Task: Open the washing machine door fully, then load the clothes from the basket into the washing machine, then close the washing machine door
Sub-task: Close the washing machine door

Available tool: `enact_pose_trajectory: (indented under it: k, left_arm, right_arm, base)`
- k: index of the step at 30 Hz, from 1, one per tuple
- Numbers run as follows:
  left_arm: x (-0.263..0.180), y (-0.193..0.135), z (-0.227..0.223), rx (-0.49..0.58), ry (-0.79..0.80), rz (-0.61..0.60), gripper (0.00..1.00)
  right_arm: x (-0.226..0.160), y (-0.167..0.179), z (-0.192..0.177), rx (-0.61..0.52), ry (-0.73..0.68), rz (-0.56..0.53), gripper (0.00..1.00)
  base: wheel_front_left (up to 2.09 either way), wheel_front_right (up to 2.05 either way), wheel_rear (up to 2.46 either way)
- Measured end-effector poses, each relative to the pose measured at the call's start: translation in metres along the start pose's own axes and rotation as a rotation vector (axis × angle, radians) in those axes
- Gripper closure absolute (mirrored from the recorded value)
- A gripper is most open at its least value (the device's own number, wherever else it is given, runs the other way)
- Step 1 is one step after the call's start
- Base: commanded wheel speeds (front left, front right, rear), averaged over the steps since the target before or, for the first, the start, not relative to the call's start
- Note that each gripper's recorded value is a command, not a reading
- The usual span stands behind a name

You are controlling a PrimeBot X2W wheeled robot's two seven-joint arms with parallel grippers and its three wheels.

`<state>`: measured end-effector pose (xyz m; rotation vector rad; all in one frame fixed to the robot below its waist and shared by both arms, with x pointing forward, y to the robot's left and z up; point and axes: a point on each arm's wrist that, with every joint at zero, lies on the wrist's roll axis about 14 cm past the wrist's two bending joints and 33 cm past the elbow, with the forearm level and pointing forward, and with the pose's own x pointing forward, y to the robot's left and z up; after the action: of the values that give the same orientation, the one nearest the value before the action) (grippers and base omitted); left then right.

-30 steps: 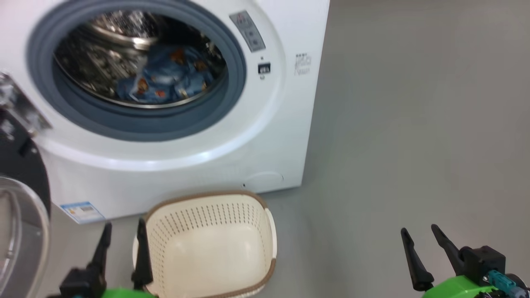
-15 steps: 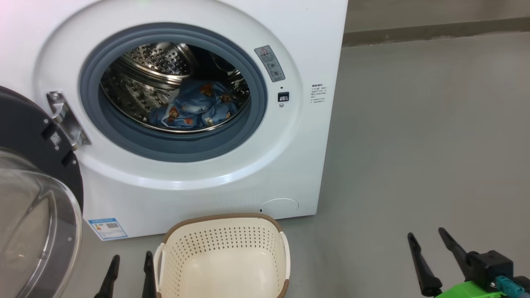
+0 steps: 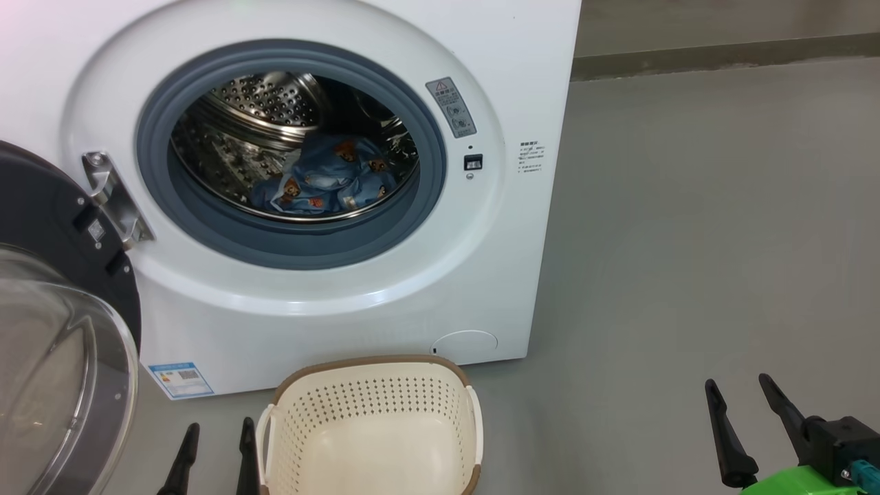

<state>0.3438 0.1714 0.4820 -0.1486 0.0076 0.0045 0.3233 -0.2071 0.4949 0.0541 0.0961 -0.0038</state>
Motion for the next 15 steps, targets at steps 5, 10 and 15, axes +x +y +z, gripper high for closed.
enact_pose_trajectory:
  k: [5, 10, 15]
  left_arm:
    - [0.0004, -0.0001, 0.0001, 0.009, -0.001, -0.002, 0.0]
    - [0.0004, -0.0014, 0.0016, 0.011, -0.005, -0.006, 0.0]
    - [0.0, -0.002, 0.0024, 0.017, -0.009, -0.009, 0.0]
  right_arm:
    - [-0.0013, -0.0014, -0.0009, 0.002, 0.005, -0.006, 0.0]
    - [-0.0028, -0.0031, 0.0006, 0.004, 0.0, -0.012, 0.0]
    - [-0.0031, -0.0023, 0.0011, 0.006, 0.002, -0.011, 0.0]
  base:
    - [0.0, 0.0, 0.0]
    - [0.0, 0.0, 0.0]
    - [0.0, 0.0, 0.0]
